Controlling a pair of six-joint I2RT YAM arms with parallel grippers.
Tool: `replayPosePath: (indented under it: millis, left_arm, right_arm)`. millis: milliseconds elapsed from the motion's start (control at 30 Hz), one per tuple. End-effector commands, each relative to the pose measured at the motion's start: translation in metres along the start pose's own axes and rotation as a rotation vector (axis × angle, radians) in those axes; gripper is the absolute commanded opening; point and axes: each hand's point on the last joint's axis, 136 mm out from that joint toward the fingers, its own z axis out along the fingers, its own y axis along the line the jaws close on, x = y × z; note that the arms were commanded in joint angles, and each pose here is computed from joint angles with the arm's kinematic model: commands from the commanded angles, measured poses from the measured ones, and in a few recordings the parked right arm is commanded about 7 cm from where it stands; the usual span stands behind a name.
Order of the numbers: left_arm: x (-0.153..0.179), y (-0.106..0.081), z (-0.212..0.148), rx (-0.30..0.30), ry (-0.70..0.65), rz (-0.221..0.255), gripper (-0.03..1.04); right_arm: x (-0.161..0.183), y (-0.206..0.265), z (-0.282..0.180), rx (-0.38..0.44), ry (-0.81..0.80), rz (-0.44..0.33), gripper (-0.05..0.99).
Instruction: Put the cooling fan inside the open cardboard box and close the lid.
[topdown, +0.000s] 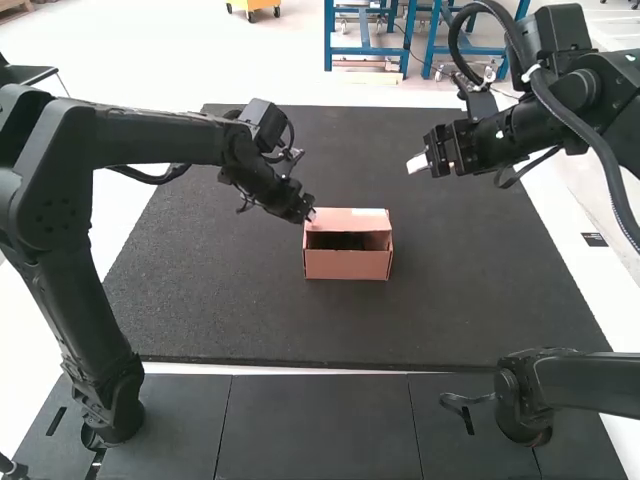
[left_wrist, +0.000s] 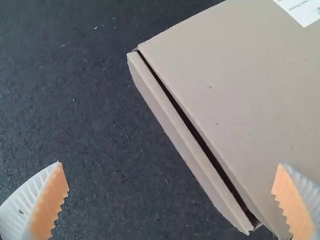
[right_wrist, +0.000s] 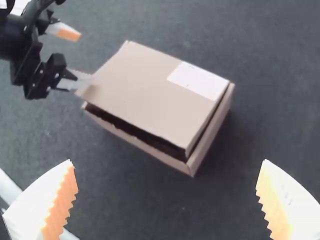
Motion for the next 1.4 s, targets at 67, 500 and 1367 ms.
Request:
replayPosePath:
  millis: [67,500,1367]
  left_arm:
    - [0.005,-0.006,0.008,0.015,-0.002,0.006,0.96]
    - [0.031,-0.020,0.029,0.034,0.041,0.018,0.96]
    - [-0.025,-0.019,-0.041,0.013,-0.122,-0.072,0.96]
  right_arm:
    - [0.001,-0.002,0.002,0.009,0.006,0.010,0.81]
    - [0.007,-0.001,0.002,0.007,0.027,0.014,0.81]
    - [0.018,-0.001,-0.002,0.012,0.042,0.013,0.81]
